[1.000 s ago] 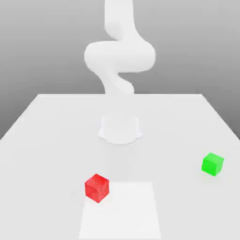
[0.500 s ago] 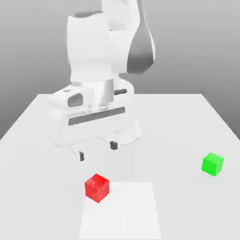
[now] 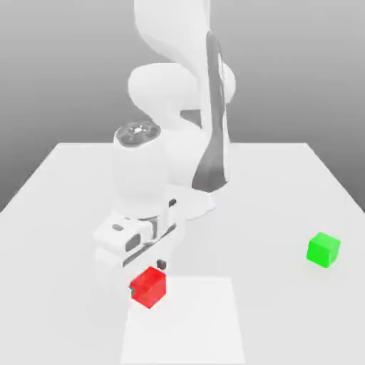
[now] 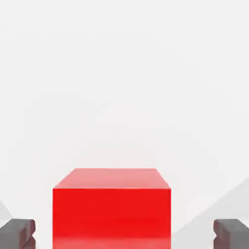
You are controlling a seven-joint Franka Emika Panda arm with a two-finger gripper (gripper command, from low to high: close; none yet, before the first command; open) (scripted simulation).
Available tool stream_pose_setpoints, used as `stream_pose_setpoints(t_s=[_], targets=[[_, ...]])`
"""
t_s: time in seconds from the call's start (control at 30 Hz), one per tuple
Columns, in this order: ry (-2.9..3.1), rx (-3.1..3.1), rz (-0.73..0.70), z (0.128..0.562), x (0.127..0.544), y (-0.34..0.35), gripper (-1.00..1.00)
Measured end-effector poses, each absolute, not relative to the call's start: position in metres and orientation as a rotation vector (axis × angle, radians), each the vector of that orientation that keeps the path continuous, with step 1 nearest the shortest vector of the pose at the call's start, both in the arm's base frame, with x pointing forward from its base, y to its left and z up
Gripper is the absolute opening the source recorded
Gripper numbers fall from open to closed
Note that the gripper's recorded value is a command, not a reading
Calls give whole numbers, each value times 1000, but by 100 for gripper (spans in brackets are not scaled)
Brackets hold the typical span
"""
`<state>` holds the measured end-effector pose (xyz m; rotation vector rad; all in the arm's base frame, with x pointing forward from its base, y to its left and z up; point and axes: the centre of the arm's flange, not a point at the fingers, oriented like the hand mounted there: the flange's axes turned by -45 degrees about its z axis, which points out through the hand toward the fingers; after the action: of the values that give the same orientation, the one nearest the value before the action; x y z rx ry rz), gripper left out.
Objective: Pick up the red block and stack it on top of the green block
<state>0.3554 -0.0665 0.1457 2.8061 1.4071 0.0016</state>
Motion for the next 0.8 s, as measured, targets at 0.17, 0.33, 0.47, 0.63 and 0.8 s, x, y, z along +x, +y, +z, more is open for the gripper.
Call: stream_pose_setpoints(t_s=[0.17, 0.33, 0.47, 0.63, 0.8], targets=[[1408, 2808, -1, 146, 355, -66, -100], [1410, 2803, 4, 161, 358, -67, -100], [1409, 2804, 6, 185, 359, -68, -100], [1446, 2791, 0, 208, 358, -52, -100], [1752, 2613, 1, 221, 362, 71, -100]])
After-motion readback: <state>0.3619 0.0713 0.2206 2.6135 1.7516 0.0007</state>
